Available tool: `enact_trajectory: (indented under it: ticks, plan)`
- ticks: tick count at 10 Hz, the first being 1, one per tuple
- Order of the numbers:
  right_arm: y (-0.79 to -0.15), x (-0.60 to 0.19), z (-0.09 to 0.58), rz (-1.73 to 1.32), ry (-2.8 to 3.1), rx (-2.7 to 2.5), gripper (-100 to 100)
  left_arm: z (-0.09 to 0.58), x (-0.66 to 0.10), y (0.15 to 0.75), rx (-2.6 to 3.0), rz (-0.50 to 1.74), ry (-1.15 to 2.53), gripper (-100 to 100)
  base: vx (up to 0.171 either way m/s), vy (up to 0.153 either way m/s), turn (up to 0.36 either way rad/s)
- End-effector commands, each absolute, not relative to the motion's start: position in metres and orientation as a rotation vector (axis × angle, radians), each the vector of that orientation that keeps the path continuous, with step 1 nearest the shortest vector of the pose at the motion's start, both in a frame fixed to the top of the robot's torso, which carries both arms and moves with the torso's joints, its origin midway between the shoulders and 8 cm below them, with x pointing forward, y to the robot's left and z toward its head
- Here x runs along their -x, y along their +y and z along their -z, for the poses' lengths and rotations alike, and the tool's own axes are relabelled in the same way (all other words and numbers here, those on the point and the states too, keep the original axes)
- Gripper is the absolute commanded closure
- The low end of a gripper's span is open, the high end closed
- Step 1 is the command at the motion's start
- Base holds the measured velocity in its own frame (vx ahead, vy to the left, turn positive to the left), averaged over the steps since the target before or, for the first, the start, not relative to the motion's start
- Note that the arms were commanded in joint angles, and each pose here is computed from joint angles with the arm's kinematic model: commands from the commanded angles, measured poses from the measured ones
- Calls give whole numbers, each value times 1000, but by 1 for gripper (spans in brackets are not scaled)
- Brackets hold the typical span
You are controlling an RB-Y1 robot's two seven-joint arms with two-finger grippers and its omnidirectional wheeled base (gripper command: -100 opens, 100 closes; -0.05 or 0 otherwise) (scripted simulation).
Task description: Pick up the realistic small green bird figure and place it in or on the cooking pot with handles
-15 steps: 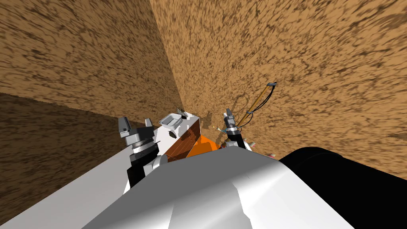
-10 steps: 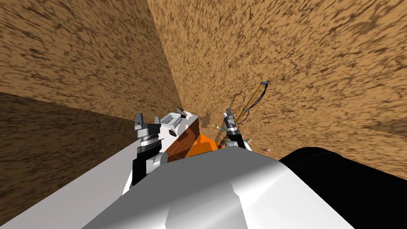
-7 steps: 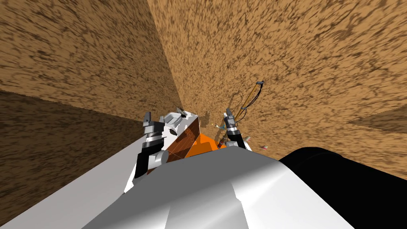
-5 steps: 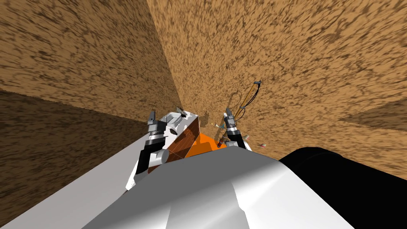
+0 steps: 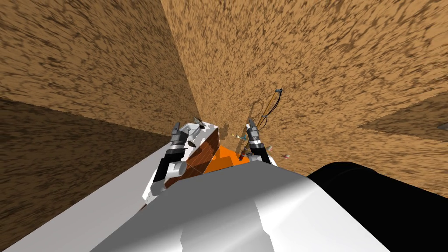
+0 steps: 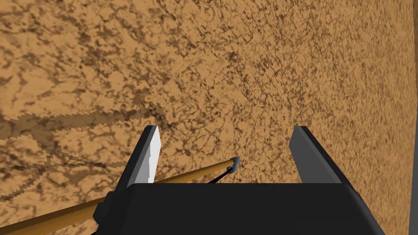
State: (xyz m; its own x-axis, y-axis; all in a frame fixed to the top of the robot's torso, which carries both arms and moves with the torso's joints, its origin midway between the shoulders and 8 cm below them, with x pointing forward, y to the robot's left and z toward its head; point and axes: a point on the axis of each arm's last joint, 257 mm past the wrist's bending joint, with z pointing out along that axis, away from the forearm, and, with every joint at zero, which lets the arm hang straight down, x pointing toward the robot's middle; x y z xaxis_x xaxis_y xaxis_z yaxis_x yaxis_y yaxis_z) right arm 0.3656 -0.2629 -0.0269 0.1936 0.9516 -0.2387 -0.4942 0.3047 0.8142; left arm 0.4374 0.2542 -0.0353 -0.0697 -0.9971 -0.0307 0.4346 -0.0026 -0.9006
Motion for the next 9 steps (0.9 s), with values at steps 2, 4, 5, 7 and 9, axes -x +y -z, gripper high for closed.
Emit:
enact_trajectory:
  ticks: [2, 4, 5, 7, 9]
  plan:
    - [-263, -366, 27, -1126, 846, -665, 0, 59, -457, 248, 857, 1411, 1030, -100, -42, 42, -68]
    - [-263, -366, 27, -1126, 846, -665, 0, 74, -470, 244, 877, 1392, 1096, -100, -46, 38, -56]
    - [-263, -366, 27, -1126, 846, -665, 0, 76, -471, 244, 881, 1390, 1101, -100, -41, 37, -48]
    - [-263, -366, 27, -1126, 846, -665, 0, 93, -483, 241, 903, 1365, 1170, -100, -43, 44, -67]
    - [-263, -366, 27, -1126, 846, -665, 0, 111, -495, 239, 927, 1336, 1240, -100, -37, 48, -78]
